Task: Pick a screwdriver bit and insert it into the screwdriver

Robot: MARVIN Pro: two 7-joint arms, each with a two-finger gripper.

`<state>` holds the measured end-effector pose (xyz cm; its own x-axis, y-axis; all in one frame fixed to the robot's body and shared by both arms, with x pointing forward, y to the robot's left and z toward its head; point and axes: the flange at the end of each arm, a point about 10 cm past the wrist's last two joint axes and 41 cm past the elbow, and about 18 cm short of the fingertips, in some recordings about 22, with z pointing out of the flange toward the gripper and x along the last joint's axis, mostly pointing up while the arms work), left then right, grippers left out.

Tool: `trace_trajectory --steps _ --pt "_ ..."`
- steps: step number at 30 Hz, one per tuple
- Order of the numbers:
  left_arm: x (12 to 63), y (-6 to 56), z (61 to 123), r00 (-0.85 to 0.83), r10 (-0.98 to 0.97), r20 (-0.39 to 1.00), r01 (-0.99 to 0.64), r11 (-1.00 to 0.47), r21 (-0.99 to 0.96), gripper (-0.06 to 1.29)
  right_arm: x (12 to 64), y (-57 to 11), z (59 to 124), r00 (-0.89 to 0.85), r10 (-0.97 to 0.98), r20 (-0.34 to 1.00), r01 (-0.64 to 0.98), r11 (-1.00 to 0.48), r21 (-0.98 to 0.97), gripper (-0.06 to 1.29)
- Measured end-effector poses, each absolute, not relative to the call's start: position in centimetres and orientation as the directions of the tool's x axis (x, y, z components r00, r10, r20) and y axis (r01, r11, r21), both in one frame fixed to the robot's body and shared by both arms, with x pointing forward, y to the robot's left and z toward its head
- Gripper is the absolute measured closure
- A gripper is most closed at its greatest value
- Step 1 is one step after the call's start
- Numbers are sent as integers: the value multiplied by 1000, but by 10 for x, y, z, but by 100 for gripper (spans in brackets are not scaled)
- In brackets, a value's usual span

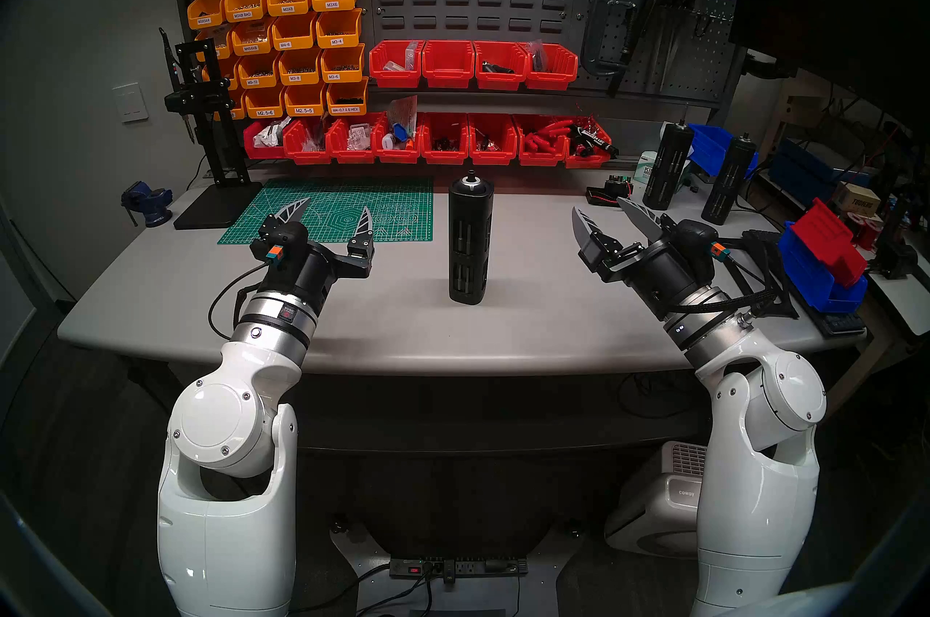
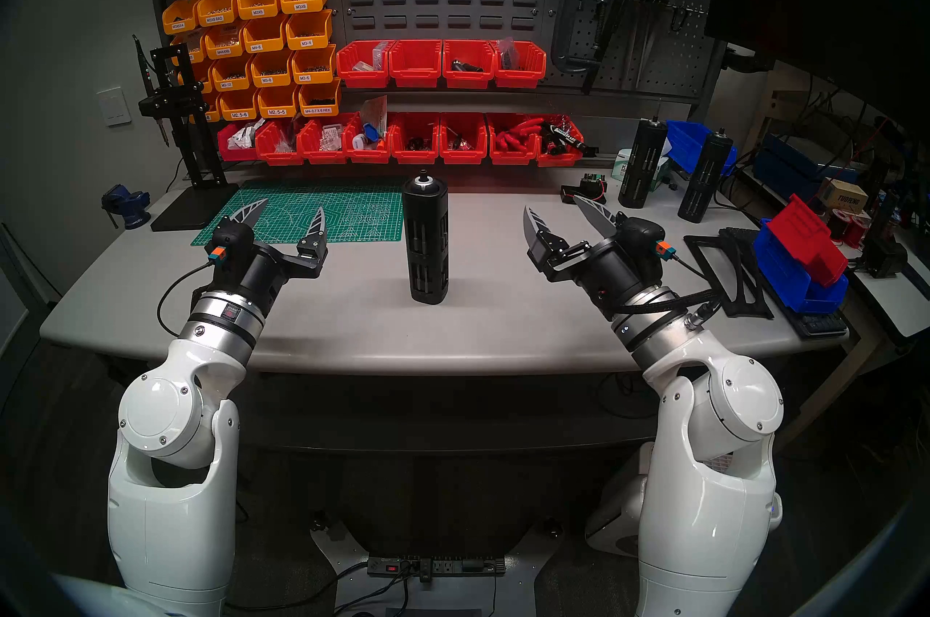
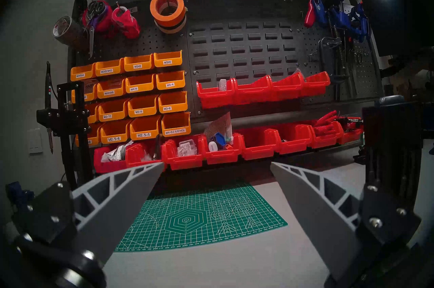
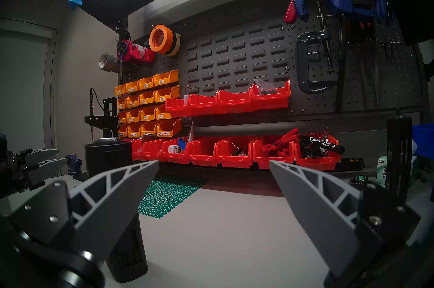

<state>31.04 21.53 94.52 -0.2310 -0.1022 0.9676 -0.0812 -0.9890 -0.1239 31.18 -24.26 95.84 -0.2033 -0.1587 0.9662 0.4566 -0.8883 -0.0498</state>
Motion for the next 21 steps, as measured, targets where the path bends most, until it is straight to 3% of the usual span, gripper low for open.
trace_trajectory --steps 21 --pt "310 215 945 -228 -101 968 -81 -989 -123 0 337 -223 960 -56 -243 968 698 -703 -136 0"
